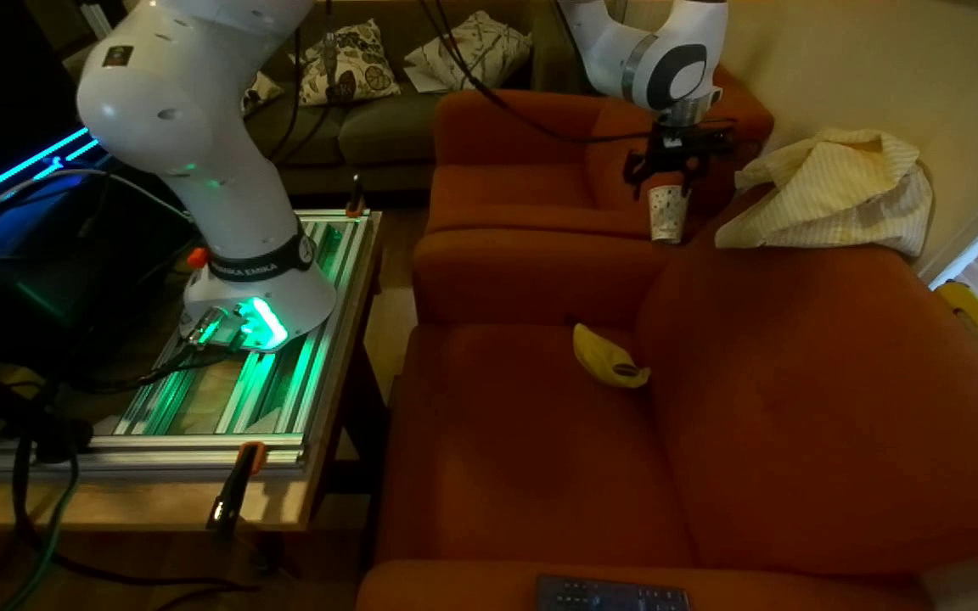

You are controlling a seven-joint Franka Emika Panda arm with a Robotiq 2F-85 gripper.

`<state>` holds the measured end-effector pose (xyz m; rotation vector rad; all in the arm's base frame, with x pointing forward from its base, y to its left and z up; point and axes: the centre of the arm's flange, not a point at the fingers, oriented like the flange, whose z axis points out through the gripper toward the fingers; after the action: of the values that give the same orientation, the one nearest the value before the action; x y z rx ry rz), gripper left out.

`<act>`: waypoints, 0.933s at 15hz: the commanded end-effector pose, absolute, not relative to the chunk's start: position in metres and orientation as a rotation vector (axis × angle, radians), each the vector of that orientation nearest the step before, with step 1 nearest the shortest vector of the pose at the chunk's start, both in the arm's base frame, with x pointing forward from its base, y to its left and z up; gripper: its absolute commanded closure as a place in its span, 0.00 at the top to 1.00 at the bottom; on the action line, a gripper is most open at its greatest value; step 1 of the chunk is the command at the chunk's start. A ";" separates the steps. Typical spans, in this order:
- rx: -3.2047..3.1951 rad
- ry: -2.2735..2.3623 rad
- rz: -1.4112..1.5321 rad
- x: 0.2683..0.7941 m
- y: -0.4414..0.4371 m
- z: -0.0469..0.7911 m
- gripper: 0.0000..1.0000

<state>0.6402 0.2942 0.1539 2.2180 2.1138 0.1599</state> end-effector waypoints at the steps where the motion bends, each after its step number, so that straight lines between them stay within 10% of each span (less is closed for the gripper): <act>1: 2.212 2.097 0.191 0.625 0.287 0.170 1.00; 14: 1.988 2.254 0.217 0.637 0.296 0.166 1.00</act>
<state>0.6359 0.2939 0.1699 2.1217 2.1741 0.2015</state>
